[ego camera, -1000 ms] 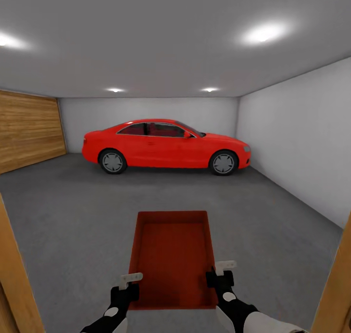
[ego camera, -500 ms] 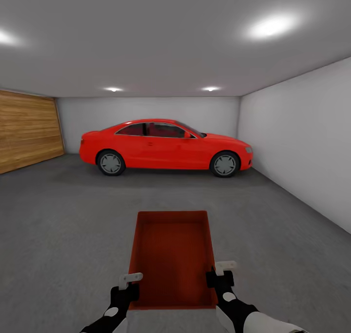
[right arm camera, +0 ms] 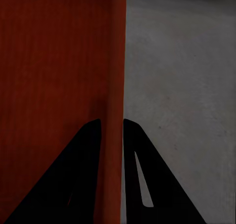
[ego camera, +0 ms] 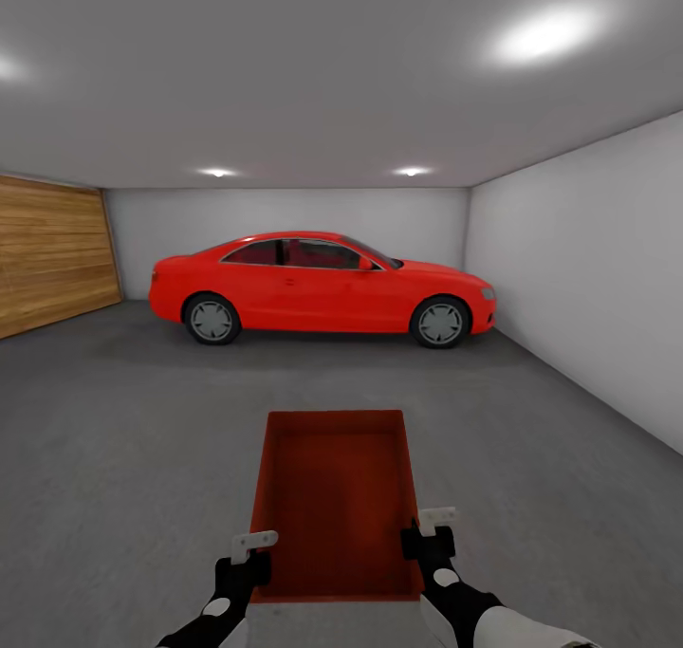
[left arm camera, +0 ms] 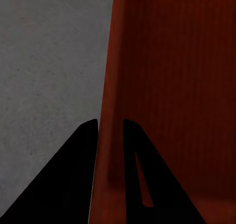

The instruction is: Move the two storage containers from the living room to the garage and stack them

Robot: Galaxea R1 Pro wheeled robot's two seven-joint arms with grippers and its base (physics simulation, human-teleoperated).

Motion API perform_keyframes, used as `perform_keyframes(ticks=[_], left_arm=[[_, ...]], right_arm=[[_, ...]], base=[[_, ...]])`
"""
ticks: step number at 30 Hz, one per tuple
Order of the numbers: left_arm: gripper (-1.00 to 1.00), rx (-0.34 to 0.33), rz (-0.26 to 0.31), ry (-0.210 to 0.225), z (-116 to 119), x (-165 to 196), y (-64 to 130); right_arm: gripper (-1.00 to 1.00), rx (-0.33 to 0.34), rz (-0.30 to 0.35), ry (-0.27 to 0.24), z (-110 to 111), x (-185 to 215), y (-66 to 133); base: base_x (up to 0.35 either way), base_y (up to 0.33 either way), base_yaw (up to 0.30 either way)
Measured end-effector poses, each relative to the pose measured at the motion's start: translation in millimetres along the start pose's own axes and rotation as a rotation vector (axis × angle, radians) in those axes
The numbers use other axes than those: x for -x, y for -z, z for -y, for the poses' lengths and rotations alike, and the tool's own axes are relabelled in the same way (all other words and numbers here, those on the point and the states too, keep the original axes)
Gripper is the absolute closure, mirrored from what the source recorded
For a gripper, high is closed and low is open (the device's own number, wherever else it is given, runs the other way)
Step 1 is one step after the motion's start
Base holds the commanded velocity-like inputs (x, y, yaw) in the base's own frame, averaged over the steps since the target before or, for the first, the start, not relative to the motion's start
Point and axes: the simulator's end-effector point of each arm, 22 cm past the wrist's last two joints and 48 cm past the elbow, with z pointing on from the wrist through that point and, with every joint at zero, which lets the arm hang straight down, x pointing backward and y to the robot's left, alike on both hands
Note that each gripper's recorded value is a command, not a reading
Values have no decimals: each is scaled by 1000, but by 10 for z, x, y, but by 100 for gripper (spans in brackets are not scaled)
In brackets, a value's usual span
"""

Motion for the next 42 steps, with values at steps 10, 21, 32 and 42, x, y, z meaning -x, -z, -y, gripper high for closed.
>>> perform_keyframes(ticks=[10, 21, 32, 42], left_arm=[[100, 0, 0, 0, 0, 0, 0], [100, 0, -2, 1, 0, -6, 0], [100, 0, -2, 0, 1, -4, 0], [100, 0, -1, 1, 0, -2, 0]], right_arm=[[100, 0, 0, 0, 0, 0, 0], [100, 0, -2, 0, 0, -6, 0], [100, 0, -2, -1, 1, -7, 1], [100, 0, 0, 0, 0, -1, 0]], base=[[321, 0, 0], [321, 0, 0], [321, 0, 0], [321, 0, 0]])
